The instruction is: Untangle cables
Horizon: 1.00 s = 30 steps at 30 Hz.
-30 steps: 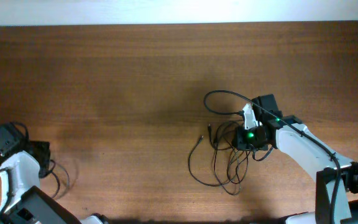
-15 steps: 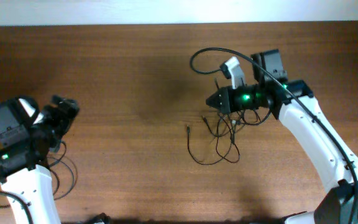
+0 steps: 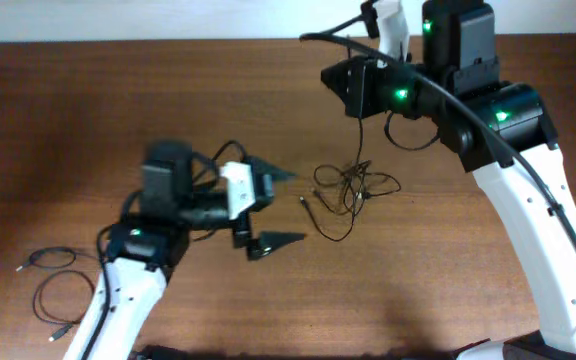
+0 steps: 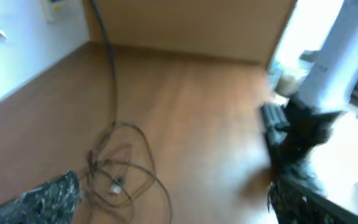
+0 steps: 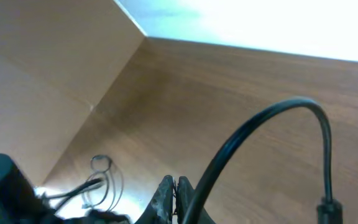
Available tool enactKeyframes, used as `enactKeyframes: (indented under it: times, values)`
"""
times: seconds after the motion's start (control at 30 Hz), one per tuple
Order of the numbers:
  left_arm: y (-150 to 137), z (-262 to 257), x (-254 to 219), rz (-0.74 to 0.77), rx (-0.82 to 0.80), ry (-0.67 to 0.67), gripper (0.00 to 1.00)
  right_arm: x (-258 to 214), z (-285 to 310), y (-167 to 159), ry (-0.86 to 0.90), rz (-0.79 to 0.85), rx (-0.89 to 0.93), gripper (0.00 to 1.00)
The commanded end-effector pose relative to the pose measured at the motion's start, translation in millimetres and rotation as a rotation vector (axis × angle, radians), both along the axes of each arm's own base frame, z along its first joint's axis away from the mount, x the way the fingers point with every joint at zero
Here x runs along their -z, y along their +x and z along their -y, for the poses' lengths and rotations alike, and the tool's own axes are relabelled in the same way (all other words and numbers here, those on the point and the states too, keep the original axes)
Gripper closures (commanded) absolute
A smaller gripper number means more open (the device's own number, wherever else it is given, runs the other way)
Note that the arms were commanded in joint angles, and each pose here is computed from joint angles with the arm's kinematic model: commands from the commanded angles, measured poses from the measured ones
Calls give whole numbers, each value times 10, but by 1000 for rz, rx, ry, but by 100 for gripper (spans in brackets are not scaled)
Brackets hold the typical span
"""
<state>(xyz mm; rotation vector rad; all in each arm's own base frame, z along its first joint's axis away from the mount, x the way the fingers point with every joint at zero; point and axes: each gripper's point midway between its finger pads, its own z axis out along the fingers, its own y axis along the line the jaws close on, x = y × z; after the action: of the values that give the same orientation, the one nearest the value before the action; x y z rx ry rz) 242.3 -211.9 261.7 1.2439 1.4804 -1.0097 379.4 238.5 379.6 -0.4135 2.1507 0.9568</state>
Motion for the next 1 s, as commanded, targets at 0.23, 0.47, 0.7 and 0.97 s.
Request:
enactKeyframes:
  times: [0.23,0.47,0.7,0.97]
  values:
    - [1118,954,677,-379,-270,-166,34,15,-134,-240,-8,-50,-55,96]
    - [1445,506,645,-618,-414,-271,100,613,616,-65,-370,-152,310,77]
    - [983,552,885,-616,-168,-127,28,978,905,-266,-532,-281,368,39]
    - [1244,-274,1886,-983,-791,106,20,3141,1242,-1189,-678,-829,508,31]
